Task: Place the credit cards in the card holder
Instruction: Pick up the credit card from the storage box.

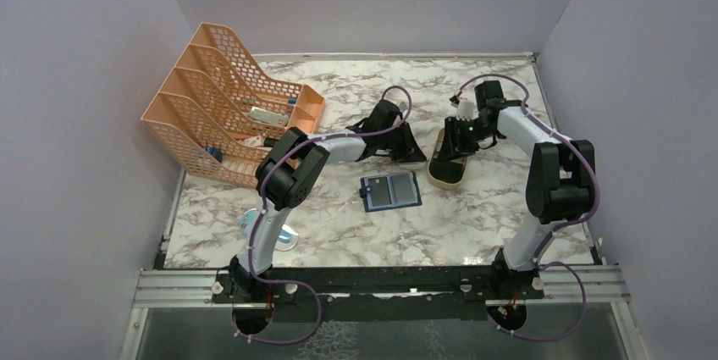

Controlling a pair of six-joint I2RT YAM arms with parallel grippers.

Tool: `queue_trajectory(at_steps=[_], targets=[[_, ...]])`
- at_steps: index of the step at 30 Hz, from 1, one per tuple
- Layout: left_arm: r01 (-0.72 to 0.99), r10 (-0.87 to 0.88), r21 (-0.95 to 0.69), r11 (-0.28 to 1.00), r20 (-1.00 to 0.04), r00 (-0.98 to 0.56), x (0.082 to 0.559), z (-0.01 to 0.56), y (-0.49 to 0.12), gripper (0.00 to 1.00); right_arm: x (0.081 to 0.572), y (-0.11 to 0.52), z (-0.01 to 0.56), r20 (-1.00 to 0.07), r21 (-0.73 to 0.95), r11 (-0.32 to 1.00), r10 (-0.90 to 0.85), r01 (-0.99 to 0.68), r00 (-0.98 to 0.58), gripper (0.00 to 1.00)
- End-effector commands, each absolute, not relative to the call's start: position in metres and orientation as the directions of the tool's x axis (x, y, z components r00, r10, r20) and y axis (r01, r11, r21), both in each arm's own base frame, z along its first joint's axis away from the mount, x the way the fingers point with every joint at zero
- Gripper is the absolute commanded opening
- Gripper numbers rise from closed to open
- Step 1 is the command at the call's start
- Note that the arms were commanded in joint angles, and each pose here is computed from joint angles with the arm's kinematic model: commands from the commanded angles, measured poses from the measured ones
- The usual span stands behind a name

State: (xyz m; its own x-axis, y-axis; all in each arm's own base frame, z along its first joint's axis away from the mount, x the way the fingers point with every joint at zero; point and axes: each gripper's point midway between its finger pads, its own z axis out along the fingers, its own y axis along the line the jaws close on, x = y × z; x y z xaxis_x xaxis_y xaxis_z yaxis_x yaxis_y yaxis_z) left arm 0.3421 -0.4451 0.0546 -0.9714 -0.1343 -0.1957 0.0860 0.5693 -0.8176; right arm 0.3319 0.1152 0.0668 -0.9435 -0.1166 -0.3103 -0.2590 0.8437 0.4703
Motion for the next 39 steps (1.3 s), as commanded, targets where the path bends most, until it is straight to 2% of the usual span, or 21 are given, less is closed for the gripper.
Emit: queue_trajectory(at_steps=[1,8,16,20,24,25,33,39], targets=[[0.1,-0.132,-0.798,0.594,-0.219,-0.967,0.348,0.047,-0.442,0.12,0.322,0.107,0.08,-0.278,0.424,0.862,-0.167,-0.277,-0.946,0.34],[0.108,-0.124,-0.791,0.602,-0.226,-0.966,0.341,0.053,-0.435,0.12,0.314,0.111,0.079,-0.278,0.448,0.847,-0.175,-0.288,-0.945,0.34],[0.114,-0.111,-0.8,0.589,-0.221,-0.969,0.313,0.071,-0.425,0.12,0.306,0.114,0.082,-0.289,0.461,0.836,-0.175,-0.297,-0.941,0.33],[0.12,-0.102,-0.809,0.575,-0.217,-0.971,0.302,0.075,-0.427,0.13,0.301,0.116,0.081,-0.288,0.477,0.828,-0.171,-0.295,-0.942,0.24],[0.133,-0.099,-0.812,0.568,-0.228,-0.969,0.3,0.083,-0.424,0.13,0.302,0.113,0.087,-0.305,0.456,0.837,-0.172,-0.302,-0.937,0.04],[0.14,-0.098,-0.811,0.568,-0.236,-0.967,0.3,0.086,-0.424,0.13,0.304,0.112,0.09,-0.315,0.444,0.842,-0.172,-0.305,-0.933,0.01],[0.174,-0.093,-0.8,0.575,-0.274,-0.957,0.294,0.108,-0.409,0.15,0.313,0.111,0.124,-0.385,0.417,0.847,-0.164,-0.33,-0.908,0.01],[0.203,-0.098,-0.813,0.545,-0.302,-0.948,0.296,0.136,-0.39,0.22,0.321,0.112,0.15,-0.451,0.413,0.876,-0.042,-0.25,-0.891,0.01]])
